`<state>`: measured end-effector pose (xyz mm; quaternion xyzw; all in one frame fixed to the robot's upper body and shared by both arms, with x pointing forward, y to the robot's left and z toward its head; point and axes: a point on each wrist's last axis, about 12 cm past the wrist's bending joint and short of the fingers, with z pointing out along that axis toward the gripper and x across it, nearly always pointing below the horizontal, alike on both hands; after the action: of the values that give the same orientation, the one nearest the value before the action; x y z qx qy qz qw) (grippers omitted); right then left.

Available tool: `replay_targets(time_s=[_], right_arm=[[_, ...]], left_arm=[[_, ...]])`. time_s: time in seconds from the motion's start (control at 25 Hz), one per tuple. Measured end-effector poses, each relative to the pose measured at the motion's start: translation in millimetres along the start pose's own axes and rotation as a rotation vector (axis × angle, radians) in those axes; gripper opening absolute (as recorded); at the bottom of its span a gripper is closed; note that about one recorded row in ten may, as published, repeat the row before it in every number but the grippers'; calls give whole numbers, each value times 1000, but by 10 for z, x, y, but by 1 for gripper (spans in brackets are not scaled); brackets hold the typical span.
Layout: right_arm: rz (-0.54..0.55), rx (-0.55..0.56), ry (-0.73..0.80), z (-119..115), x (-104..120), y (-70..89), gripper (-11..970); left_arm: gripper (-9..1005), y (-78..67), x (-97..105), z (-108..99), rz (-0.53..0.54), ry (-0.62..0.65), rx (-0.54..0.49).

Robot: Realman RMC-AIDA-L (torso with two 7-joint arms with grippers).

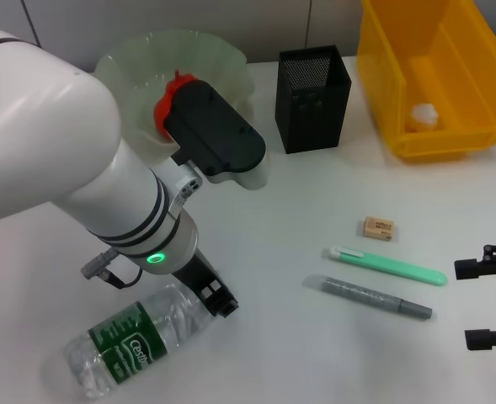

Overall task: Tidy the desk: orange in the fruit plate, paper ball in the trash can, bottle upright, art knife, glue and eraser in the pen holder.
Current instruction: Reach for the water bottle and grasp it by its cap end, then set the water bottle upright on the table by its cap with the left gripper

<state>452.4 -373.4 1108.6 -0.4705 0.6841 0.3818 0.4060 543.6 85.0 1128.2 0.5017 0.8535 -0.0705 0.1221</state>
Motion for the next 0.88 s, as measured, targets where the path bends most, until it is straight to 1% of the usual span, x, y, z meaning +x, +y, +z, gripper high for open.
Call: replay_targets(time_s=[0.2,0.32,0.44,0.48,0.64,0.68,0.88], right_arm=[[2,0,-9,10,-4,-5,840],[6,-11,-24,56,-13,-24,841],[4,-16,-28,73,-26,-36,841],[3,-18,-31,86,-32,-38,841],[-2,-27,-41,149,-51,-49,841],[-3,-30,-43,163,-57,-52,841],[-8,-40,-52,216,-93,-78,840]], left_arm=[[449,0,2,-70,-2,-30,0],[448,108,85,-295,-45,-119,2],[446,195,179,-448,-75,-164,-2],[446,195,179,-448,-75,-164,-2],[443,310,440,-651,-120,-244,-16],[443,336,559,-721,-134,-290,-15],[440,392,850,-916,-155,-429,-11]])
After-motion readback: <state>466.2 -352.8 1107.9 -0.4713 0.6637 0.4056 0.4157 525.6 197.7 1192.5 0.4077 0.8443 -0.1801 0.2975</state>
